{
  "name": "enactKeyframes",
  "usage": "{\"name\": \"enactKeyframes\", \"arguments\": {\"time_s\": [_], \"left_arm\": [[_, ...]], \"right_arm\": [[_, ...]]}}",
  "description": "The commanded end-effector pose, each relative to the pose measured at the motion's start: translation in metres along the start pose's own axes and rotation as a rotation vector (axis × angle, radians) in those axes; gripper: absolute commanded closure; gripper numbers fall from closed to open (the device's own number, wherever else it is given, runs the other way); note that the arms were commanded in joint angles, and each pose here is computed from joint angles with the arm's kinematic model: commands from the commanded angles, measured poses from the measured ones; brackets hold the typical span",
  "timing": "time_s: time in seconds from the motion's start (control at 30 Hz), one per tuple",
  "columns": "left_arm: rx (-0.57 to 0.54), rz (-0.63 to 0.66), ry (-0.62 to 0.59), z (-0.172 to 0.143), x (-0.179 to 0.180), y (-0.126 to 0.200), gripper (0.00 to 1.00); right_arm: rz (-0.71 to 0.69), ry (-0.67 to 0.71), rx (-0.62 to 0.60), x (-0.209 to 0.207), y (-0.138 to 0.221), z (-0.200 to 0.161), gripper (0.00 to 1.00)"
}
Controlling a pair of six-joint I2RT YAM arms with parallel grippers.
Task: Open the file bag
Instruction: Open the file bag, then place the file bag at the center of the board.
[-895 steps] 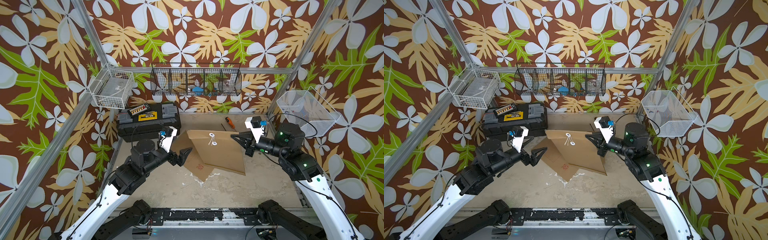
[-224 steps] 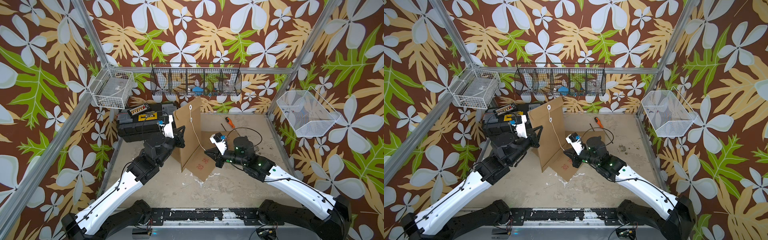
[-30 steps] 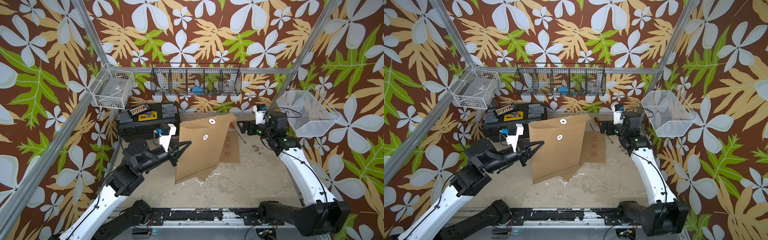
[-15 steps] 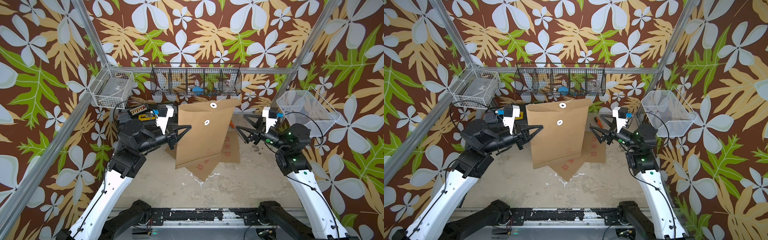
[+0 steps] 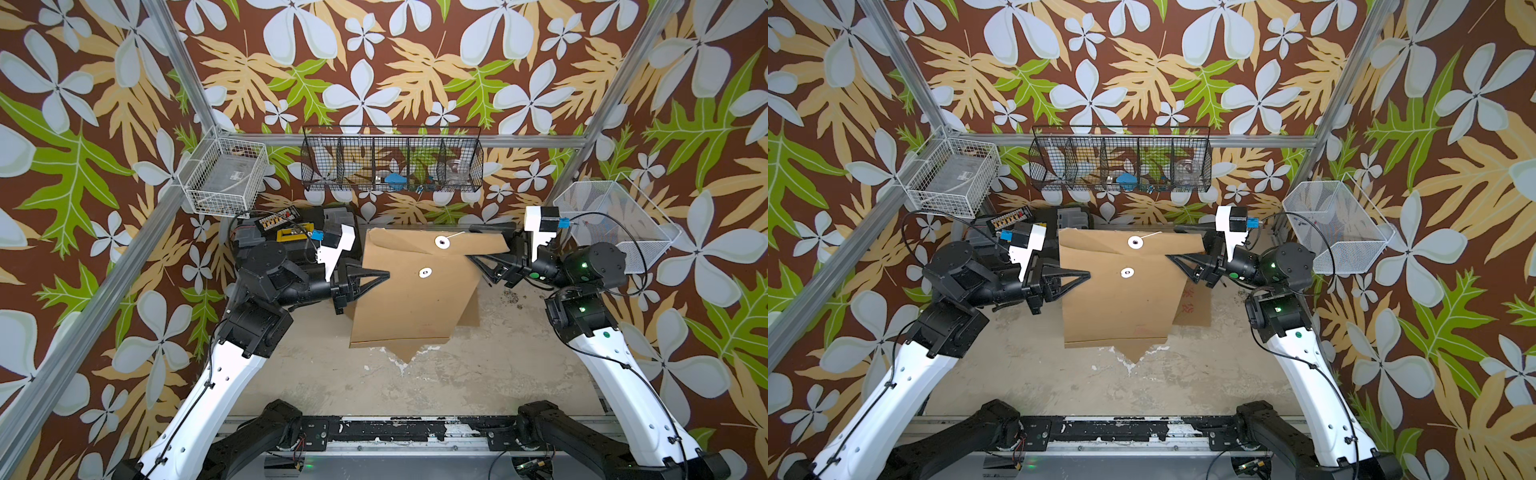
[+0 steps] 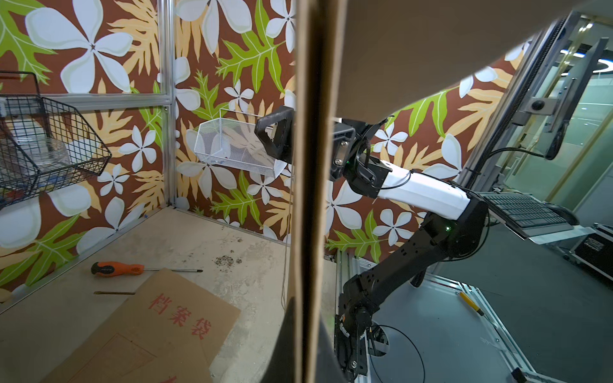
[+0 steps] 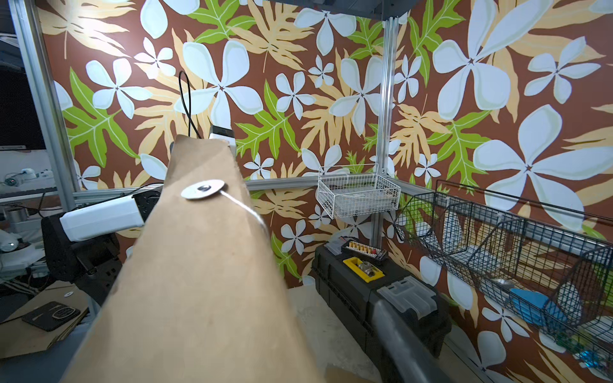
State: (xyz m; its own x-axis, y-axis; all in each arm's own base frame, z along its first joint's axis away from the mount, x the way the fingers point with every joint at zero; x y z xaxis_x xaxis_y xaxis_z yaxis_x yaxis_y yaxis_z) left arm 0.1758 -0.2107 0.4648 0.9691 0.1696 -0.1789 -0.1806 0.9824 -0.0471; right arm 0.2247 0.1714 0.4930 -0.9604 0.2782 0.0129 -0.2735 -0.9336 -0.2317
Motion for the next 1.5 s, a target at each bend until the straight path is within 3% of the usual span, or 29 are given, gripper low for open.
{"name": "enactKeyframes", "arguments": {"time_s": [0.0, 0.33, 0.73, 0.93, 0.97, 1.1, 1.17, 1.2, 1.3, 1.47], "left_arm": [[-0.005, -0.042, -0.03, 0.0, -0.006, 0.001, 1.0], [0.007, -0.045, -0.019, -0.009, -0.004, 0.0, 1.0], [0.001, 0.002, -0.017, -0.013, 0.002, 0.002, 1.0], [-0.008, 0.086, 0.005, -0.017, 0.013, 0.004, 1.0], [-0.006, 0.114, 0.009, -0.018, 0.017, 0.004, 0.97], [-0.004, 0.344, 0.038, -0.025, 0.045, 0.015, 0.58], [0.008, 0.455, 0.056, -0.031, 0.058, 0.023, 0.28], [0.012, 0.516, 0.063, -0.035, 0.063, 0.029, 0.23], [0.022, 0.688, 0.086, -0.046, 0.077, 0.049, 0.14], [0.037, 0.924, 0.103, -0.062, 0.087, 0.084, 0.12]], "right_arm": [[0.061, 0.035, -0.042, 0.013, -0.001, 0.018, 0.45], [0.201, 0.02, -0.007, 0.033, -0.011, 0.013, 0.69], [0.188, 0.018, 0.01, 0.032, -0.01, 0.006, 0.99], [0.16, 0.022, 0.022, 0.033, -0.006, 0.0, 1.0], [0.153, 0.024, 0.028, 0.033, -0.006, -0.001, 1.0], [0.078, 0.014, 0.059, 0.024, -0.005, -0.009, 1.0], [0.019, -0.006, 0.08, 0.016, -0.005, -0.015, 1.0], [-0.019, -0.027, 0.1, 0.01, -0.004, -0.021, 1.0], [-0.099, -0.074, 0.133, 0.0, -0.005, -0.035, 1.0], [-0.107, -0.131, 0.118, 0.012, -0.024, -0.053, 1.0]]}}
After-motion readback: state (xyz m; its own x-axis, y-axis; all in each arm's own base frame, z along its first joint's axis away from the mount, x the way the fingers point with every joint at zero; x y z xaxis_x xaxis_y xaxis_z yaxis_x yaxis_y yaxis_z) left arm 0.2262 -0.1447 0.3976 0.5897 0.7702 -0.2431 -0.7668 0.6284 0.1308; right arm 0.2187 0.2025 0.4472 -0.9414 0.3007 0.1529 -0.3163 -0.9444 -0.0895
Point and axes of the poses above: each gripper's point midway between its finger pads, its own y axis back along the fingers, its own x axis along the line the jaws close on, z = x × y, the point moved 3 cm from there along y, back along the fingers, and after that the axes turned 2 degrees about -y, right-handed, at the moved point
